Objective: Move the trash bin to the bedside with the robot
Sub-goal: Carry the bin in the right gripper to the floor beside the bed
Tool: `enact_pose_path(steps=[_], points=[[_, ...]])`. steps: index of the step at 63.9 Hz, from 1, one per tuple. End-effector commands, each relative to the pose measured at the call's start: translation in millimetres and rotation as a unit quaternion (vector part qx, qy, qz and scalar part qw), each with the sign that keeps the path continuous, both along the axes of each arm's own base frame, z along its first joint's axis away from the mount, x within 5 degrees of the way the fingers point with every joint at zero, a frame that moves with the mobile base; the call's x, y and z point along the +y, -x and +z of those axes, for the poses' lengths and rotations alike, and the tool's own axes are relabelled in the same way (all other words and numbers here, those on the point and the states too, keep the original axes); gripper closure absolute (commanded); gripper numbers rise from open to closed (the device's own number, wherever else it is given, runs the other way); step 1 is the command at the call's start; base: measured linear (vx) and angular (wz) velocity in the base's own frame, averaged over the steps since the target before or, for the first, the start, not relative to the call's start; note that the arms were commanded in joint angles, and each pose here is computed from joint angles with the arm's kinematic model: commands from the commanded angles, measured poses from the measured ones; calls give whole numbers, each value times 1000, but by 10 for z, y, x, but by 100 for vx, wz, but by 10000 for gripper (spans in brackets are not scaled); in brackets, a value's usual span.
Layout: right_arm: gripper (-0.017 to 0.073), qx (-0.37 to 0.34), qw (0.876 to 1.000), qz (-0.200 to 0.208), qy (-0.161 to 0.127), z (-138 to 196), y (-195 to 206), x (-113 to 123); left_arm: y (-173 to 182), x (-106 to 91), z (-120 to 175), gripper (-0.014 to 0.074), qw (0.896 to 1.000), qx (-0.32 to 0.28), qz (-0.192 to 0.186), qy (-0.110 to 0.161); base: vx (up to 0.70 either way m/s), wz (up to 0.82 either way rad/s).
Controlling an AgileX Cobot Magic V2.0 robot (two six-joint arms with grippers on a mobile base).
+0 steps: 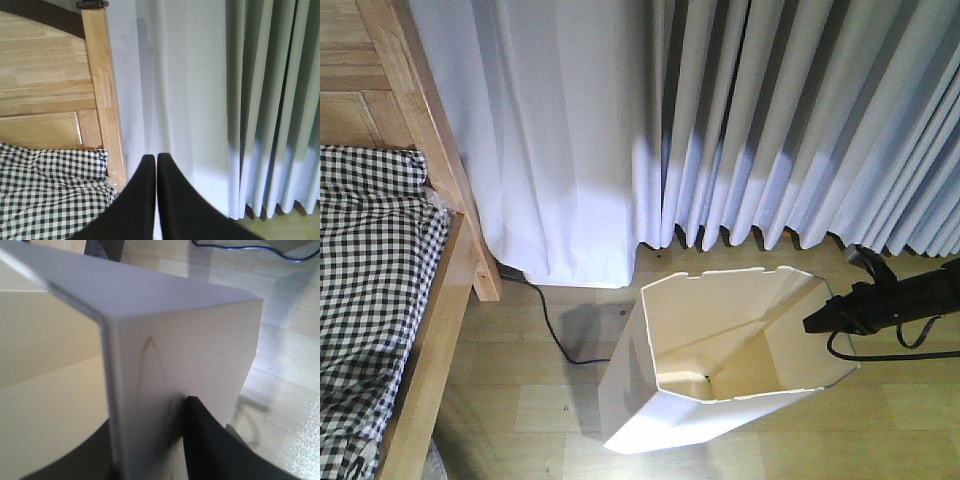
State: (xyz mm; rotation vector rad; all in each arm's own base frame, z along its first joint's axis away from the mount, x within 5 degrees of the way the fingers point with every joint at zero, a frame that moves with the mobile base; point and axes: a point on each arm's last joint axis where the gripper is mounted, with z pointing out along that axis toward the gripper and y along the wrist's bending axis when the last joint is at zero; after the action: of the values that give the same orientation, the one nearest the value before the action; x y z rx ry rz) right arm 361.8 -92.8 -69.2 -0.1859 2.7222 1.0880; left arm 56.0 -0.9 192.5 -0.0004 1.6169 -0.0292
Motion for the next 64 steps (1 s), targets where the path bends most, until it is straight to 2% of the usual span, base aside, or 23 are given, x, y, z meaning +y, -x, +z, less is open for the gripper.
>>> enact_pose_path(steps=[1,64], points=[[564,-32,992,0,-119,491,-130,74,15,-2,151,600,999,-51,-2,4,9,-1],[564,-33,992,1,-119,492,-133,78,15,-2,151,600,999,-51,-2,4,2,0]])
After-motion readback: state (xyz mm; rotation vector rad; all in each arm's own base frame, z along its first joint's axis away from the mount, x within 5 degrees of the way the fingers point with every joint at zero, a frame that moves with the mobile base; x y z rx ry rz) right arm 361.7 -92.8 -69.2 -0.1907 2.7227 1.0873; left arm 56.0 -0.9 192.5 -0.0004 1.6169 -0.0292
